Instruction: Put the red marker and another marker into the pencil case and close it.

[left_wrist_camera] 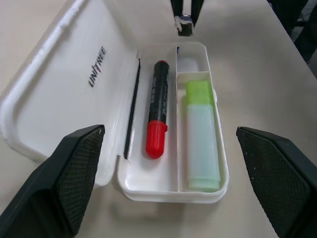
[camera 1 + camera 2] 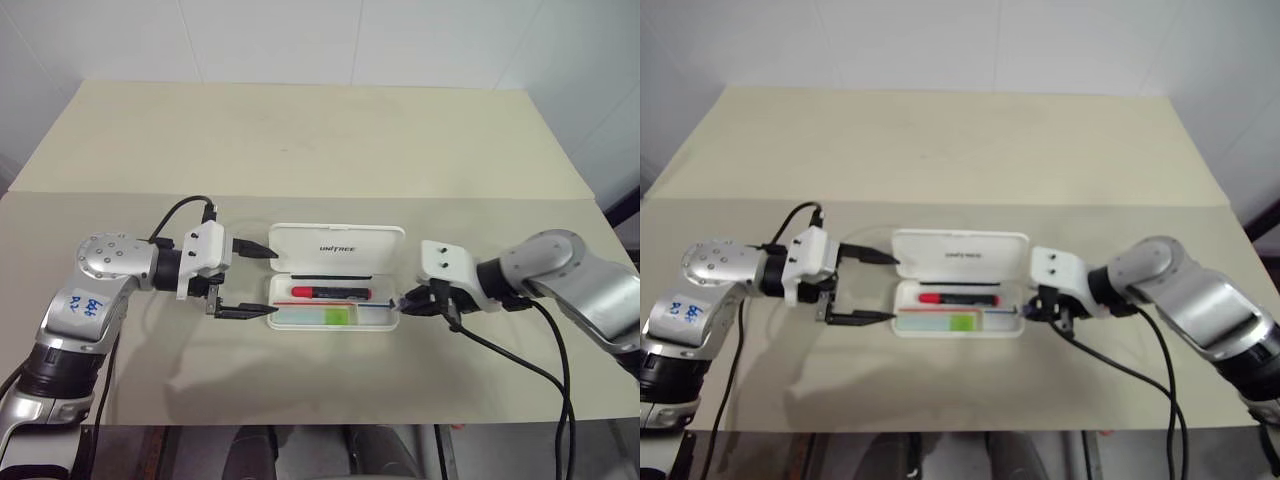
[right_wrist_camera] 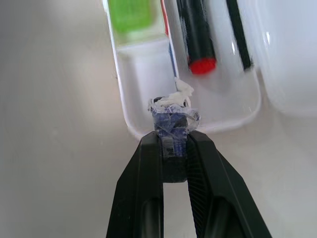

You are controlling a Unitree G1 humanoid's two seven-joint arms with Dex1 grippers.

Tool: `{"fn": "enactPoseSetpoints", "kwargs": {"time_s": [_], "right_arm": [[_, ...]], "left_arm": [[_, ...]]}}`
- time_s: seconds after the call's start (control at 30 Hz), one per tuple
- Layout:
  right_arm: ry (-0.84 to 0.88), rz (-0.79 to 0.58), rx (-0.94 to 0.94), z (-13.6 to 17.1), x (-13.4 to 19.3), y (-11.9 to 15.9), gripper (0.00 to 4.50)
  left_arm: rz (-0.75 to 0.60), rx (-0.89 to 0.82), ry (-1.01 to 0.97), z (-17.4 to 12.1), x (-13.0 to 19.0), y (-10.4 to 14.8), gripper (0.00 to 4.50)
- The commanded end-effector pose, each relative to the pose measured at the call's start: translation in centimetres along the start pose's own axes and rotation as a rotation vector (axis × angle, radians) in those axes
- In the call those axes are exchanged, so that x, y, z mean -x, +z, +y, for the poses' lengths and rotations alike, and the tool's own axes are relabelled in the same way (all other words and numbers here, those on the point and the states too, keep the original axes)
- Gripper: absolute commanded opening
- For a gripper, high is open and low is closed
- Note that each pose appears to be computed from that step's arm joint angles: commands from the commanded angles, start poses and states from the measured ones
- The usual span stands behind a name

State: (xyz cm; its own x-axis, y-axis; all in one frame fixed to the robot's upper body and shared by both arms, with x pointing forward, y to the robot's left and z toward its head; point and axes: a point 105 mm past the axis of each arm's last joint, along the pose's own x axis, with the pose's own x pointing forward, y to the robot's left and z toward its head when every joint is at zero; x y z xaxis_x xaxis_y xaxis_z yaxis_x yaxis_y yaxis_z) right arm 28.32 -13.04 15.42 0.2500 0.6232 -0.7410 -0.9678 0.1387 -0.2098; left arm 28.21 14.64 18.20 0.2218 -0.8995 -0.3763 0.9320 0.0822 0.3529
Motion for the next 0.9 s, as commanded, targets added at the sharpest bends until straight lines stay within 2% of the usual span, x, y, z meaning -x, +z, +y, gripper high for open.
{"fn": "enactPoseSetpoints", "kwargs": {"time_s": [0.03,0.63,0.8,0.9], "right_arm": [[0.010,0.002,0.011,-0.1,-0.6,0.7,0.33],[0.054,0.028,0.019,0.4,-2.6,1.7,0.33],[0.053,0.022,0.014,0.3,-2.8,1.9,2.03],[0.020,-0.034,0.006,-0.4,-2.6,3.3,2.90]], "left_arm": [[-0.009,-0.034,0.035,-0.1,0.5,1.0,4.50],[0.000,-0.022,0.082,-0.4,0.8,0.9,4.50],[0.000,-0.024,0.087,-0.2,0.8,0.9,4.50],[-0.001,-0.027,0.089,-0.1,0.7,0.9,4.50]]}}
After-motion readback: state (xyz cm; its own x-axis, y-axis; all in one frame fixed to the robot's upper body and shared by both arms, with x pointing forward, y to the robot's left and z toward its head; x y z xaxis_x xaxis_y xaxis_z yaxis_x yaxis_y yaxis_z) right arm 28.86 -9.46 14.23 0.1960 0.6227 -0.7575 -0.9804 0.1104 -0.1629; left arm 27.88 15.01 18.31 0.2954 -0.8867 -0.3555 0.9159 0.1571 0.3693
